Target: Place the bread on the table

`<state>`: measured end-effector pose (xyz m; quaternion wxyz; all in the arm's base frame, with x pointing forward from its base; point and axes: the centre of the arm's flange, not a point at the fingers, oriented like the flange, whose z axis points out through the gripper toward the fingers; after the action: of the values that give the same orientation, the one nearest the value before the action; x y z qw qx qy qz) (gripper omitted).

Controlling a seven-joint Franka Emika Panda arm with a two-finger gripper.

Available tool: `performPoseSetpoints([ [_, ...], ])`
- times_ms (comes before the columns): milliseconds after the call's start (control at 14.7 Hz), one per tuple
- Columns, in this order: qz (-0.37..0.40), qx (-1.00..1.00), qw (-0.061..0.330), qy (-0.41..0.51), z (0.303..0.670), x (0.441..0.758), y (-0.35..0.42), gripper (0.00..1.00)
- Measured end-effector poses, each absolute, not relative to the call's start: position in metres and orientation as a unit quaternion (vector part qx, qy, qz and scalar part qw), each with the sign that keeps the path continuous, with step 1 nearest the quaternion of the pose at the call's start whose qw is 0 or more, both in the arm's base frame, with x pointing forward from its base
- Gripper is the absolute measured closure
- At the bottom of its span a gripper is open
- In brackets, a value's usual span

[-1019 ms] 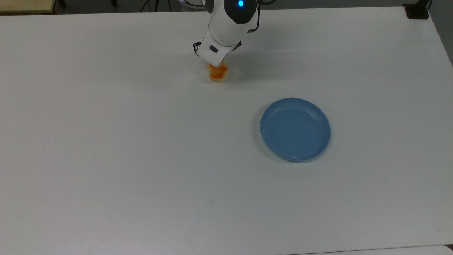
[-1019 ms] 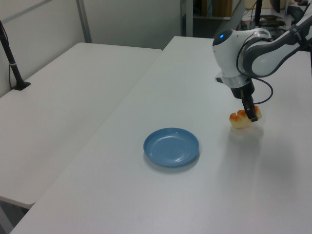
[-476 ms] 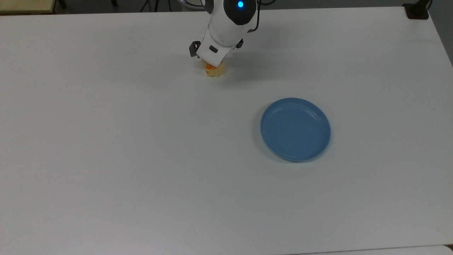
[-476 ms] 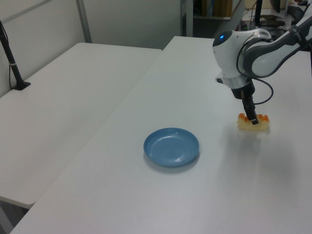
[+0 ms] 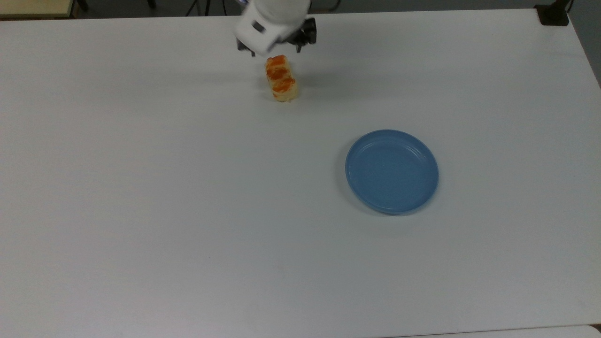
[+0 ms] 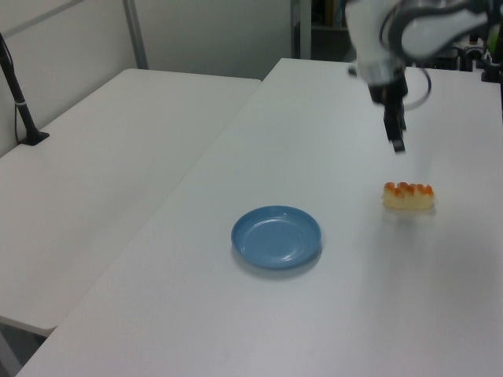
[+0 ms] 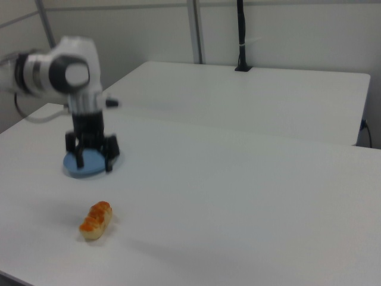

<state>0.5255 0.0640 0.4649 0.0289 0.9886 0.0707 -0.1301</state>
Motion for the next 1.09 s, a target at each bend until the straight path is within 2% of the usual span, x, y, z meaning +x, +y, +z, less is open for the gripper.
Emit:
performPoseSetpoints([
  [204, -0.051, 0.999, 0.009, 0.003, 0.565, 0.538, 0.015, 0.00],
  [340, -0.010, 0.999, 0.003, -0.033, 0.607, 0.541, -0.013, 0.00],
  [679, 0.042, 0.997, 0.003, -0.068, 0.646, 0.546, -0.057, 0.00],
  [1087, 0.057, 0.997, 0.006, -0.044, 0.645, 0.553, -0.067, 0.00],
])
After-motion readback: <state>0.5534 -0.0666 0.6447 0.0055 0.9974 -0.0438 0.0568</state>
